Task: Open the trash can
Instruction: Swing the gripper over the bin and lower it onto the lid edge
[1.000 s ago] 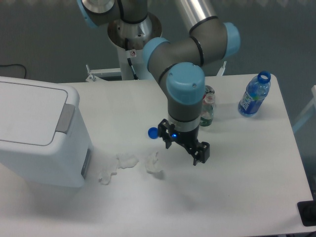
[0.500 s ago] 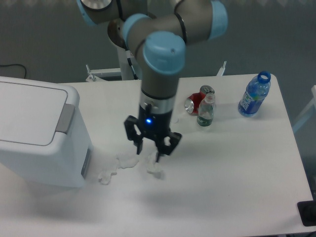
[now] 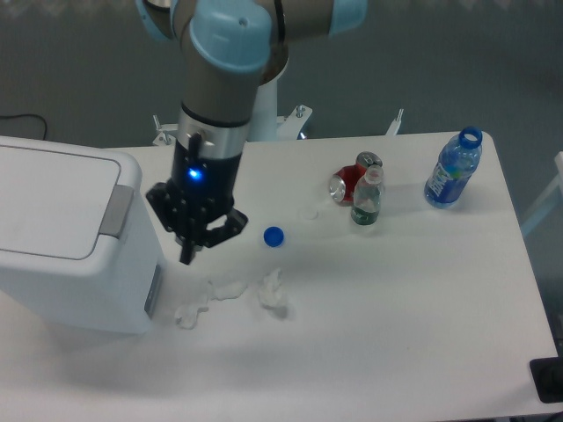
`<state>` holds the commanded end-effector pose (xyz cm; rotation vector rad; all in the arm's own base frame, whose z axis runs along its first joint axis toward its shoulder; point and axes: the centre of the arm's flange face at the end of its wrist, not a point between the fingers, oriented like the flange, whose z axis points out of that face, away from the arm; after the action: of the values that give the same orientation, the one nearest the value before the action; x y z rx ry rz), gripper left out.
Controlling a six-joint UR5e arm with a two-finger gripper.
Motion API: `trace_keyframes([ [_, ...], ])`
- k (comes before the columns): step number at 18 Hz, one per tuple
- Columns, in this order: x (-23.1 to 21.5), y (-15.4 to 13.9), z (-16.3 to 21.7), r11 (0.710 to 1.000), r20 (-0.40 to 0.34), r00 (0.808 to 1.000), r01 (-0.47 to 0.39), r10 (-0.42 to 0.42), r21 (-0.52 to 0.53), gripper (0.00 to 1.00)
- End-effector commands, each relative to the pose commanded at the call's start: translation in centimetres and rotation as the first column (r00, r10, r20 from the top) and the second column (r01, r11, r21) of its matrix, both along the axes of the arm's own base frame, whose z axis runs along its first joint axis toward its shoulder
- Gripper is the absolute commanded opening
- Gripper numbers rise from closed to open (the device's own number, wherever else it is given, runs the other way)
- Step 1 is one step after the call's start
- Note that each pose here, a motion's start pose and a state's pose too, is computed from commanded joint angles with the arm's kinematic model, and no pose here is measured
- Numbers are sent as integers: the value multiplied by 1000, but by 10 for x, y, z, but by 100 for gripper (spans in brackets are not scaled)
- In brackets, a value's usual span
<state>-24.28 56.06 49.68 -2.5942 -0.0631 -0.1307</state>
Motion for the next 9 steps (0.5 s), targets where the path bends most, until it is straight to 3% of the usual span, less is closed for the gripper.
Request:
trace_keyframes([
  [9,39,-22,14,999,31,999,26,-27,35,0],
])
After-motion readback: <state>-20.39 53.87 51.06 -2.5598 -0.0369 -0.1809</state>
